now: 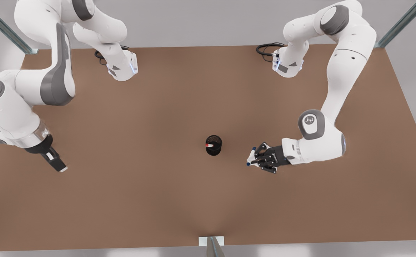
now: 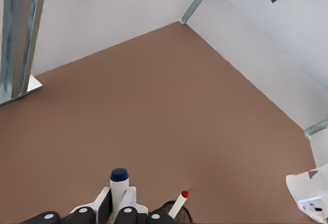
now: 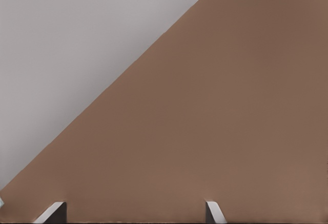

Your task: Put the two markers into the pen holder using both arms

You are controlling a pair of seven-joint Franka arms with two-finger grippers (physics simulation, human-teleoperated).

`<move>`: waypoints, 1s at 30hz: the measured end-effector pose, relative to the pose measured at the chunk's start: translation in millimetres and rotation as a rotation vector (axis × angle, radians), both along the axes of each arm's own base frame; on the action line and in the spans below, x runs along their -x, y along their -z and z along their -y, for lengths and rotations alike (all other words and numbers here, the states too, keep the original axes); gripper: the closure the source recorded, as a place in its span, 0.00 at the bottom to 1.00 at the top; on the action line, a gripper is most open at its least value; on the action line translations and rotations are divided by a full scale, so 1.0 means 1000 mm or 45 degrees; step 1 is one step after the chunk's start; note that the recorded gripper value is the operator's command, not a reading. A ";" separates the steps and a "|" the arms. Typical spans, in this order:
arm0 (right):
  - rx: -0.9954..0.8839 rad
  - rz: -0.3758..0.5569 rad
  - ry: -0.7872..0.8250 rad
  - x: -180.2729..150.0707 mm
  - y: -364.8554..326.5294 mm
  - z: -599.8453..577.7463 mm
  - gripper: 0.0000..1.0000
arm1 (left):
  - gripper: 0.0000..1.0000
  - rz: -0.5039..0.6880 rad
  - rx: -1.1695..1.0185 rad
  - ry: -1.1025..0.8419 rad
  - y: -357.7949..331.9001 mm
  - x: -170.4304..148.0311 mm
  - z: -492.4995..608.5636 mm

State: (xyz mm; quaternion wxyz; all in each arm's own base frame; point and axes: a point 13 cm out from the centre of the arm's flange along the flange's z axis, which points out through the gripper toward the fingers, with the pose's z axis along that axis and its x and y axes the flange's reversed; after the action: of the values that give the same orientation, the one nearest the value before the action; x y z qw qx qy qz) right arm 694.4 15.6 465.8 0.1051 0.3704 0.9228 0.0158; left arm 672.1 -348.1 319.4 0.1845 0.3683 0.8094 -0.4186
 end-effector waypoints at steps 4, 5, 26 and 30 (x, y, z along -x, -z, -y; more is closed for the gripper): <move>-0.023 -0.173 -0.209 0.030 0.023 -0.008 0.00 | 0.79 0.071 0.194 0.140 -0.010 0.036 0.071; -0.018 -0.213 -0.257 0.045 0.031 -0.008 0.00 | 0.79 0.104 0.223 0.177 -0.013 0.045 0.092; 0.116 -0.241 -0.801 0.040 0.042 0.028 0.00 | 0.79 0.485 0.268 0.414 0.114 0.097 0.149; 0.128 -0.231 -0.854 0.038 0.040 0.028 0.00 | 0.00 0.537 0.274 0.450 0.117 0.099 0.151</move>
State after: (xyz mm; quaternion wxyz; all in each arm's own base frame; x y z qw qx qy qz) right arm 656.7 -12.4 425.5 0.0296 0.0409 0.9983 -0.0289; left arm 573.1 -499.0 202.0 0.3108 0.5606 0.6275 -0.4420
